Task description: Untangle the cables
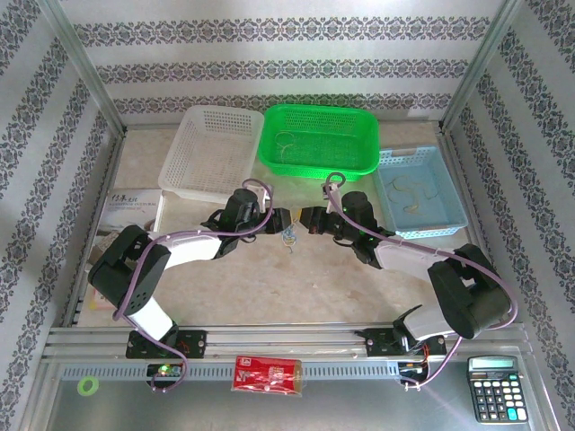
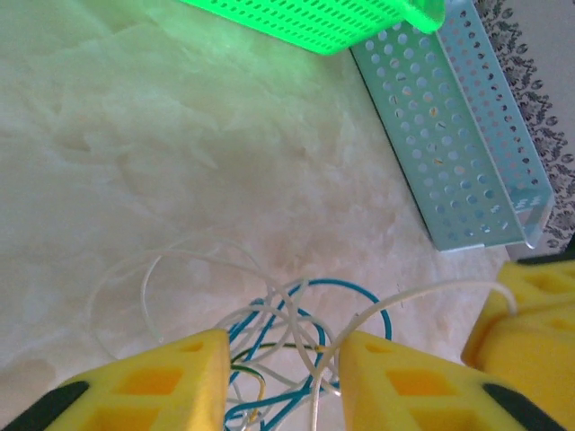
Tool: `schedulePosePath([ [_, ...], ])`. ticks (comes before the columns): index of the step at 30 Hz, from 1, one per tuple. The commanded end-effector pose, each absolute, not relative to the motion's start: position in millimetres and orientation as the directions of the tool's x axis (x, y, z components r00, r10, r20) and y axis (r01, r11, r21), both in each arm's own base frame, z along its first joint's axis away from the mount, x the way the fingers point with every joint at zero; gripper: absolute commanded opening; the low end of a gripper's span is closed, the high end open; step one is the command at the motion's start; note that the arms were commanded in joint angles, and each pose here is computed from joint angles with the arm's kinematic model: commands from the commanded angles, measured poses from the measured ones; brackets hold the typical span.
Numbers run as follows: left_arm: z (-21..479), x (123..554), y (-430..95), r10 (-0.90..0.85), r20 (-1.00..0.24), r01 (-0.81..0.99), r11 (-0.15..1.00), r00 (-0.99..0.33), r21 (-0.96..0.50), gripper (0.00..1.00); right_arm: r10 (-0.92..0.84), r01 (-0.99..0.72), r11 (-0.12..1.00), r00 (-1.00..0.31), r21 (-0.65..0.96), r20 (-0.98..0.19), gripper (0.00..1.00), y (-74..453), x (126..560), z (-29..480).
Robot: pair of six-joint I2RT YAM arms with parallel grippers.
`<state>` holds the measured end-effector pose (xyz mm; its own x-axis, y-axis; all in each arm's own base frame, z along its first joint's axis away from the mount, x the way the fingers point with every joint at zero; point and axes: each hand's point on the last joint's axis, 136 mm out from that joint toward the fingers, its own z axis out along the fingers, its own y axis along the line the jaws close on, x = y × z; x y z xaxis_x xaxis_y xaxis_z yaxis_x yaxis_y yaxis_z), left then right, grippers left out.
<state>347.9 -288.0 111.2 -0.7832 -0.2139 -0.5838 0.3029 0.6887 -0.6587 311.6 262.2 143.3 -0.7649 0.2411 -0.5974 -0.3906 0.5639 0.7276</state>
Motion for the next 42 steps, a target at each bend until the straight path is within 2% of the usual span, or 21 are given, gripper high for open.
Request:
schedulePosePath([
  [1, 116, 364, -283, -0.24, -0.617, 0.289, 0.72, -0.75, -0.631, 0.31, 0.235, -0.415, 0.534, -0.765, 0.737, -0.6, 0.0, 267, 307, 147],
  [5, 117, 368, -283, -0.239, -0.627, 0.289, 0.729, -0.742, -0.62, 0.21, 0.231, -0.412, 0.531, -0.77, 0.74, -0.595, 0.0, 268, 306, 144],
  [7, 117, 369, -283, -0.237, -0.632, 0.293, 0.731, -0.738, -0.616, 0.2, 0.231, -0.412, 0.532, -0.77, 0.74, -0.594, 0.0, 268, 306, 144],
  [9, 118, 370, -285, -0.228, -0.635, 0.305, 0.726, -0.738, -0.616, 0.22, 0.231, -0.411, 0.533, -0.77, 0.74, -0.595, 0.0, 267, 306, 144],
  [12, 118, 369, -290, -0.218, -0.629, 0.32, 0.712, -0.746, -0.625, 0.32, 0.228, -0.407, 0.534, -0.775, 0.741, -0.59, 0.0, 268, 305, 141],
  [16, 114, 367, -293, -0.21, -0.619, 0.325, 0.701, -0.757, -0.635, 0.32, 0.227, -0.402, 0.537, -0.778, 0.741, -0.586, 0.0, 268, 306, 138],
  [21, 104, 364, -293, -0.203, -0.606, 0.318, 0.702, -0.769, -0.638, 0.22, 0.23, -0.396, 0.545, -0.777, 0.739, -0.586, 0.0, 265, 307, 135],
  [28, 103, 361, -294, -0.202, -0.599, 0.324, 0.687, -0.775, -0.65, 0.0, 0.237, -0.382, 0.556, -0.779, 0.739, -0.581, 0.0, 260, 306, 131],
  [42, 158, 360, -281, -0.301, -0.669, 0.355, 0.663, -0.68, -0.659, 0.0, 0.213, -0.31, 0.63, -0.812, 0.712, -0.543, 0.0, 248, 309, 89],
])
